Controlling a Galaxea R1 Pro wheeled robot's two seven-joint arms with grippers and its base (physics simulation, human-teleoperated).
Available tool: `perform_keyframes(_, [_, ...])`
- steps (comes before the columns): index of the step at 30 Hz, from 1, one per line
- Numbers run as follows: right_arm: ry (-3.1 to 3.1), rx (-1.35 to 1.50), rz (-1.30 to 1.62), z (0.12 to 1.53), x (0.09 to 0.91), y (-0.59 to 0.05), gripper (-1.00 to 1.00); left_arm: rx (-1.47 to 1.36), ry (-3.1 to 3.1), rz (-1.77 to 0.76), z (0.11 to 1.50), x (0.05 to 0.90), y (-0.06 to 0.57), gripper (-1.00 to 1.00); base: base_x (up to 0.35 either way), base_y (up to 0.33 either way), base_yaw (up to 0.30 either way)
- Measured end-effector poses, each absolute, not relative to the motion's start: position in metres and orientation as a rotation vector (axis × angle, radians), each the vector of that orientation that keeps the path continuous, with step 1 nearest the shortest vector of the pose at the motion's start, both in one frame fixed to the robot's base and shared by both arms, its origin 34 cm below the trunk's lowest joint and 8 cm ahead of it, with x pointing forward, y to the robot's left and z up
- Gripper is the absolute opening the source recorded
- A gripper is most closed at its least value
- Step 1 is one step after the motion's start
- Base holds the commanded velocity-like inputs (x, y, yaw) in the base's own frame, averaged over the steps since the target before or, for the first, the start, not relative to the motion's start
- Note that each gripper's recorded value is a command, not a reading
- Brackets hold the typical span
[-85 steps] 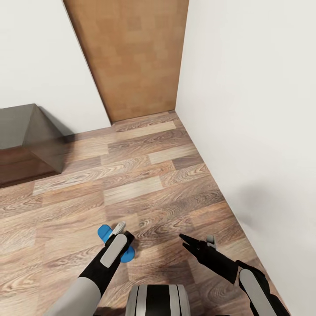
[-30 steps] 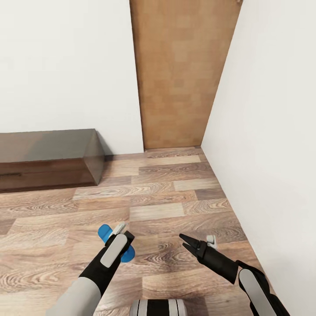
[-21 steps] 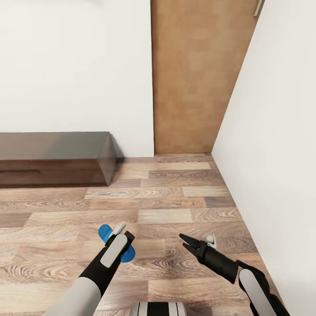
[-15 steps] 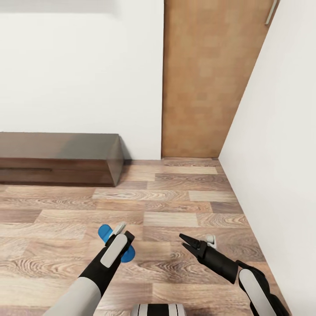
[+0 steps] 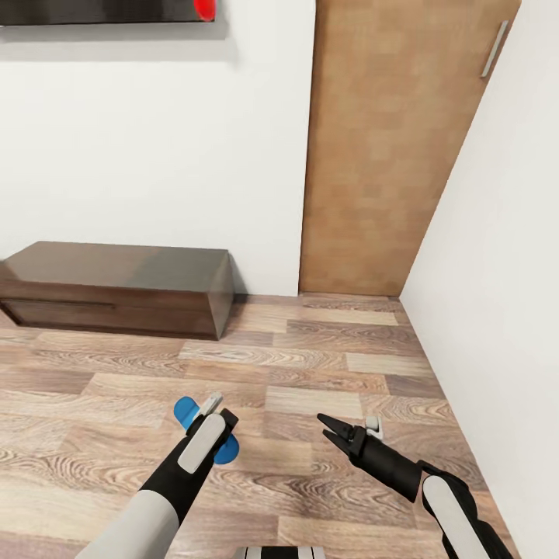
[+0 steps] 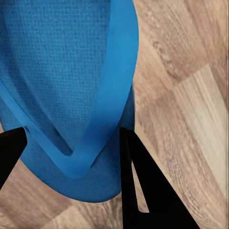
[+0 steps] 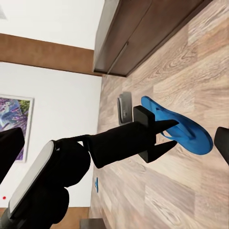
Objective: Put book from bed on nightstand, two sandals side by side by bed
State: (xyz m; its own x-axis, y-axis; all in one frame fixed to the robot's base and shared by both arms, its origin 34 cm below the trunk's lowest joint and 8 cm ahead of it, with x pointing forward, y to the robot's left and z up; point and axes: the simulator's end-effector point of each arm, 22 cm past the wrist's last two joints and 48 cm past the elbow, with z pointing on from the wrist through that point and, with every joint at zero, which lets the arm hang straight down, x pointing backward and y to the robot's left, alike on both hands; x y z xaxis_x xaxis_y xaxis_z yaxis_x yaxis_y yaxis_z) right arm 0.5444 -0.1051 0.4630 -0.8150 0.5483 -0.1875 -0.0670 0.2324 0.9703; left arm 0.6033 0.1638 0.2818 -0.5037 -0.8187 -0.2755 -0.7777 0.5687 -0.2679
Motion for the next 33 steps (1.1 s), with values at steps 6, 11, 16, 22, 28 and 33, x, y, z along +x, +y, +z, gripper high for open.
perform_keyframes(6, [1.993,0.418,1.62,0.475,0.545,-0.105,1.0,-1.288,2.415,-0.168,0.295,0.608,0.164,-1.0,0.0,0.0,0.001])
perform_keyframes(11, [1.985,0.405,1.615,0.483,0.545,-0.105,1.0,-1.274,2.398,-0.189,0.307,0.614,0.162,-1.0,0.0,0.0,0.0])
perform_keyframes(16, [2.021,0.361,1.569,0.48,0.542,-0.105,1.0,-1.16,2.418,-0.321,0.321,0.627,0.146,-1.0,0.0,0.0,0.0])
perform_keyframes(22, [2.056,0.299,1.51,0.481,0.539,-0.106,1.0,-0.964,2.447,-0.307,0.333,0.637,0.175,-1.0,0.0,0.0,0.0])
perform_keyframes(28, [2.045,0.283,1.488,0.489,0.54,-0.113,1.0,-0.9,2.402,-0.143,0.344,0.644,0.256,-1.0,0.0,0.0,0.0])
perform_keyframes(33, [2.119,0.346,1.423,0.457,0.533,-0.145,1.0,-0.86,2.345,-0.129,0.359,0.651,0.303,-1.0,0.0,0.0,0.0])
